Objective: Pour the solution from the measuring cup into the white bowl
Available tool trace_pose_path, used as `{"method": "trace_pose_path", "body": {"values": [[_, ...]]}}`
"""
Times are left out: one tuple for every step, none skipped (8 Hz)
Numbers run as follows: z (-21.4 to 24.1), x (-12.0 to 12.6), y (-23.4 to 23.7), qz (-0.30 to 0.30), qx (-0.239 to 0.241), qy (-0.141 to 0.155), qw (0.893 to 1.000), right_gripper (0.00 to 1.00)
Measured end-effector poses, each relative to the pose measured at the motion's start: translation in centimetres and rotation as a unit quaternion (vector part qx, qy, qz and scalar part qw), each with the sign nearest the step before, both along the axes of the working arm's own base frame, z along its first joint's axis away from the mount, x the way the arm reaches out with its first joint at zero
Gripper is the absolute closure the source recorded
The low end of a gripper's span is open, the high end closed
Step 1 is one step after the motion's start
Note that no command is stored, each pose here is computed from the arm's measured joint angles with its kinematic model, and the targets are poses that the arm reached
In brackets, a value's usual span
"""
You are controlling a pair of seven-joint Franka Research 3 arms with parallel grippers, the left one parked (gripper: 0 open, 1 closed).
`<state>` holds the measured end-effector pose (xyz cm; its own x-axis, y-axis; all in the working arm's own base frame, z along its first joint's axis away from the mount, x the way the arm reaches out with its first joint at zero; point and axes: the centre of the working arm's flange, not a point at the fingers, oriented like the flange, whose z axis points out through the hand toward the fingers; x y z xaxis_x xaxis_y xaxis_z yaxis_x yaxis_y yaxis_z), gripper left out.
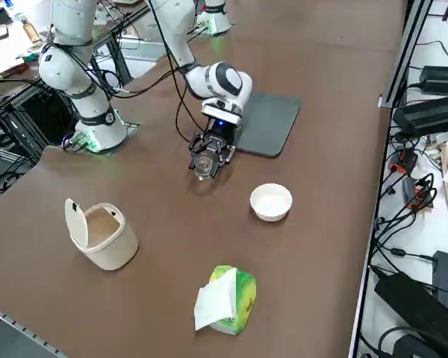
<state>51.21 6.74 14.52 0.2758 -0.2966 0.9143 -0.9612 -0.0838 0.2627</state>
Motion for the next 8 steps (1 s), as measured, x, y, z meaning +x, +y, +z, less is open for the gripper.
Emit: {"method": "trace_pose_path", "body": {"values": [[1.1,1.0,0.7,0.013,0.010,0.012,1.000,0.26],[2.1,2.2,1.4,0.027,0.024,0.013,0.999,0.26],[3.0,3.7,2.1,0.038,0.038,0.006,0.999,0.26],[3.9,5.1,2.7,0.050,0.049,0.002,0.998,0.26],[4.5,6.4,3.3,0.061,0.059,-0.001,0.996,0.26],[4.7,7.6,3.9,0.071,0.069,-0.007,0.995,0.26],[4.6,8.6,4.2,0.078,0.078,-0.014,0.994,0.26],[4.4,9.5,4.3,0.082,0.081,-0.015,0.993,0.26]]}}
